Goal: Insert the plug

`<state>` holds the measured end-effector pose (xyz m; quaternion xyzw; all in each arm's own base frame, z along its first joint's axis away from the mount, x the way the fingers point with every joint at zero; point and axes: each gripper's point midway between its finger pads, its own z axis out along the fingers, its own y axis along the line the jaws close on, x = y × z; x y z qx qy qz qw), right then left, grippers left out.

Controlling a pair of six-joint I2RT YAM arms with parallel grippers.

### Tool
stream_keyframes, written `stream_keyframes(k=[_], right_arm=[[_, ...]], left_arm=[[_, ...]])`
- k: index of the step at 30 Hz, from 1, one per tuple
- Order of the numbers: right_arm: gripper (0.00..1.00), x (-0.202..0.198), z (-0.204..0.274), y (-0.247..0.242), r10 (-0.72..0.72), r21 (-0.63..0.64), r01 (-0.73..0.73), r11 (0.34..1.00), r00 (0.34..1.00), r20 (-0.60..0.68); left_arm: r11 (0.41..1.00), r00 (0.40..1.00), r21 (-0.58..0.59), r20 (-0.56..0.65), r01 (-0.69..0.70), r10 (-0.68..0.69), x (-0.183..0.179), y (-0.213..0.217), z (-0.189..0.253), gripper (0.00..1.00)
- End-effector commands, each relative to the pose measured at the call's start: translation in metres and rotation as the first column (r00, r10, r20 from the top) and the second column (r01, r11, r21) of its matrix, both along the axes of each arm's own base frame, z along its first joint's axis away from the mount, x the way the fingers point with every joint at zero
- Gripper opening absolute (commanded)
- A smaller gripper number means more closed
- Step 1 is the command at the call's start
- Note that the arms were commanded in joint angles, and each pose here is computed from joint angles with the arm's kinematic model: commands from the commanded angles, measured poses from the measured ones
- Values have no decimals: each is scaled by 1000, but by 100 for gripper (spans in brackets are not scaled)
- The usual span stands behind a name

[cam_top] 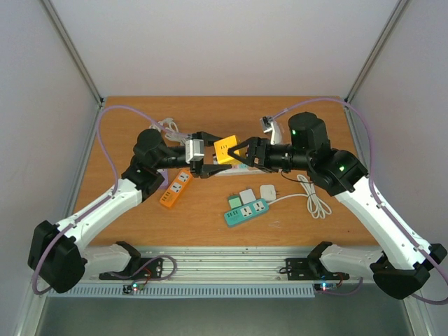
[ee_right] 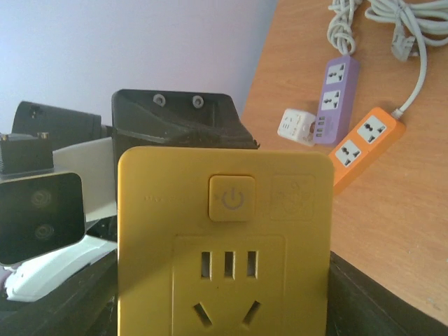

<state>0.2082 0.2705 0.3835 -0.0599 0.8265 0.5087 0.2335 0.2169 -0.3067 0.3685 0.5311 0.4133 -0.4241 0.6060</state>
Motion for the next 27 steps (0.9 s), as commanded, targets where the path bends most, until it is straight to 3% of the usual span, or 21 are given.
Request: stream_keyframes(k=[1,6,7,10,11,14,19,21,24,27], right_arm=[[67,-11,10,3,56,47,-57,997,998,31],[55,-5,8,1,21,68,-24,997,998,55],[52,-4,7,1,14,65,-18,998,998,59],[50,4,1,-7,-40,34,37,999,995,95],[50,8,-2,-10,-62,10,61,998,992,112],[49,21,-16,-23,-130,-75,143,987,979,160],[50,43,-40,-42,-197,-237,256,937,950,244],[49,51,-51,-45,-188,-306,269,913,945,268],[49,65,-73,-44,-161,-415,269,869,948,276],[49,79,-95,-43,-121,-531,274,802,945,305]], left_arm=[[996,994,26,66,85,-87,-11,-1,8,43],[996,994,22,56,91,-92,-12,-1,7,47],[997,996,18,49,75,-76,-10,-1,7,53],[998,998,-1,-15,-55,55,10,2,6,90],[994,993,-7,-41,-112,112,19,5,5,98],[957,950,-21,-126,-290,285,42,18,3,99],[832,810,-35,-257,-553,527,70,54,16,99],[748,699,14,-346,-663,626,79,78,17,99],[622,461,177,-526,-763,715,84,114,12,99],[561,350,287,-543,-777,763,76,133,6,99]])
